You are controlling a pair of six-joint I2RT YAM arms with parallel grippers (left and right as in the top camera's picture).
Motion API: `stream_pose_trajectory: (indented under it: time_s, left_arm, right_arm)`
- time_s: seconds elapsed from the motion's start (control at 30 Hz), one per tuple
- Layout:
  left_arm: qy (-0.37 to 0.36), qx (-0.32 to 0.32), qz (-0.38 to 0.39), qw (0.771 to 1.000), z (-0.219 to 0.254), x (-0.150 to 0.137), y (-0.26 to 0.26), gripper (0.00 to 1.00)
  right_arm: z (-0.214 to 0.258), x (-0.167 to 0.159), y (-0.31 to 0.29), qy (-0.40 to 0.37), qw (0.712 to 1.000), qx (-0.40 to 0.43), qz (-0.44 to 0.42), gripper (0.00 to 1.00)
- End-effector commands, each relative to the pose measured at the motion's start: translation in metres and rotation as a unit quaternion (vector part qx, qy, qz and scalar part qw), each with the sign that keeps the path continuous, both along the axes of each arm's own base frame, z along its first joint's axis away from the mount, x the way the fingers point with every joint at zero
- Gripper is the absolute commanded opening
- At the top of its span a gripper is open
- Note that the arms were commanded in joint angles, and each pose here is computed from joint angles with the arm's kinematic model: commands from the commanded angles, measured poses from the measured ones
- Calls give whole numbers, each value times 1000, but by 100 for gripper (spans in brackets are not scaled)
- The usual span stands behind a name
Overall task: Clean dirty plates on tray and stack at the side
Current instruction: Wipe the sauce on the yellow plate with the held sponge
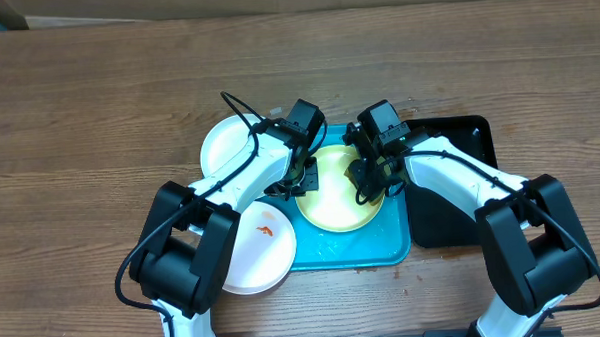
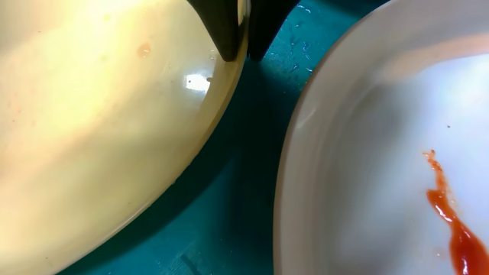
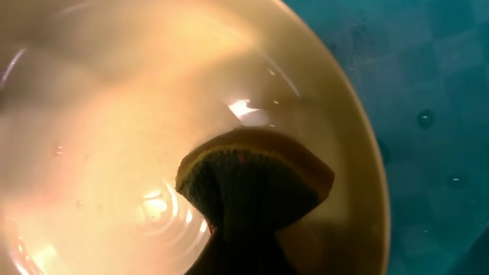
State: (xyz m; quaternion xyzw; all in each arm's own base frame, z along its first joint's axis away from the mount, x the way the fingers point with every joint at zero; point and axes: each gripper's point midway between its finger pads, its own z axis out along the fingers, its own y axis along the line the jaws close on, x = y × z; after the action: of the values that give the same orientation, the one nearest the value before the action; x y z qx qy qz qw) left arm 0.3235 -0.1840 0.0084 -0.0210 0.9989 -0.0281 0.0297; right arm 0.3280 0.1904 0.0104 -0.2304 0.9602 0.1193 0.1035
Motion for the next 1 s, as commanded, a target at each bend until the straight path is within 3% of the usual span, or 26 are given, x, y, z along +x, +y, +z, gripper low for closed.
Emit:
stream_pose_trajectory:
  time_s: [0.0,0.17,0.57,0.8,0.97]
  left_arm:
    - [4,26,10,1000,-11,0,13,4]
    - [4,26,10,1000,-11,0,13,5]
    - [6,23,10,1000,-11,-1,12,6]
    - [6,23,10,1000,-11,-1,12,9]
    - [6,23,10,1000,-11,-1,12,9]
  right_arm:
    - [-7,-11,9,27,999,23,13,4]
    - [-6,-12,12,31,999,31,18,4]
    - [28,-37,49,67,977,144,143,4]
    - [69,-14,50,54,977,152,141,4]
    - [83,9,12,49,989,104,92,4]
